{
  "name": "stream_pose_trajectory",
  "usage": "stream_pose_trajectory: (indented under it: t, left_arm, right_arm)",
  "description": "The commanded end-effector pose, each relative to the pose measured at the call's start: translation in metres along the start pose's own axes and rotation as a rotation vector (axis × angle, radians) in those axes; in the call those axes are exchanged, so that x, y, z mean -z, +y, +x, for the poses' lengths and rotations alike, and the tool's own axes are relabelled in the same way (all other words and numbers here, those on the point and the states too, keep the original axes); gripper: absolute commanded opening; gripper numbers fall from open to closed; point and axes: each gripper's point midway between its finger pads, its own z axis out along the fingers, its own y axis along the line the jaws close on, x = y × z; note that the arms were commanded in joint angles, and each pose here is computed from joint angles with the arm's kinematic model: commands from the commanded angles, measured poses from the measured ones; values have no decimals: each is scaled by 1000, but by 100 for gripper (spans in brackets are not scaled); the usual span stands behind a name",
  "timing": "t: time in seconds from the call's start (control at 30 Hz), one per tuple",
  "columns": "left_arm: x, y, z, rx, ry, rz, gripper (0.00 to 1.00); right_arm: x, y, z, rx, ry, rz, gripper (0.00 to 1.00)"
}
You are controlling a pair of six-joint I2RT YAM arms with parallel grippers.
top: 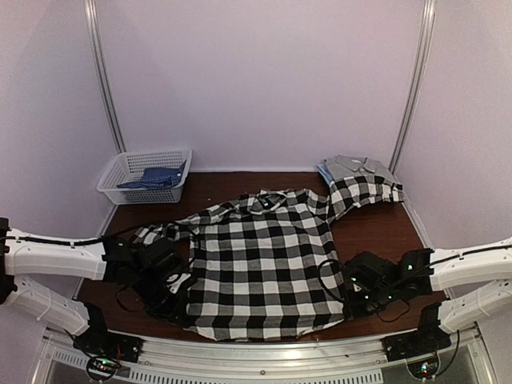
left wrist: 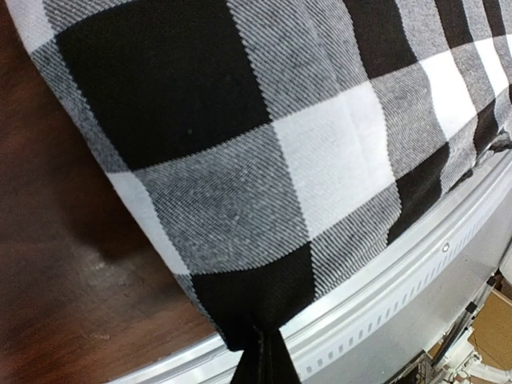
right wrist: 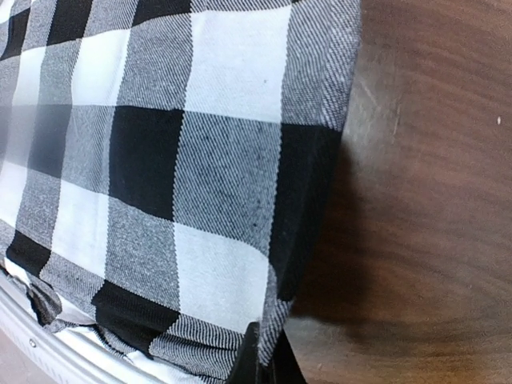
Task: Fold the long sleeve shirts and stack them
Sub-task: Flatten out the square-folded shirt at the center of the board.
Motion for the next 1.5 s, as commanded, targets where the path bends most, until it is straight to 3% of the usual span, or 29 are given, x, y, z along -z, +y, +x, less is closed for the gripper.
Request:
stream_pose_trajectory:
  t: [0.0,0.07,0.2,0.3,0.37,0.73,0.87,1.13,1.27,1.47]
  left_arm:
    - [3,7,36,-23,148,-4,0]
    - [6,10,39,-29,155,-40,0]
    - [25,1,20,-37,81,-75,24]
    - [46,-17,-2,-53,2,-76,37]
    - [60,-24,-20,-60,-59,-94,41]
    - [110,-42,-172,-41,-471,-52,40]
    - [96,-36,-220,-49,-510,-108,39]
    - [75,-14,-302,-67,-593,-251,44]
    - [49,-18,-326,-81,-553,-228,45]
    - [14,-32,-347,-85,-509,-132,45]
  right_arm:
    - [7,-23,36,-10,111,79,8]
    - [18,-20,32,-14,93,68,22]
    - [50,-9,-1,-9,-36,55,52]
    - [70,4,-28,15,-114,67,60]
    - [78,15,-47,30,-158,72,61]
    - [76,89,-198,80,-428,-76,57]
    - [61,94,-250,73,-487,-108,51]
    - [23,119,-312,194,-528,-73,51]
    - [-1,125,-331,260,-510,-11,51]
    - [-29,116,-347,236,-475,-8,49]
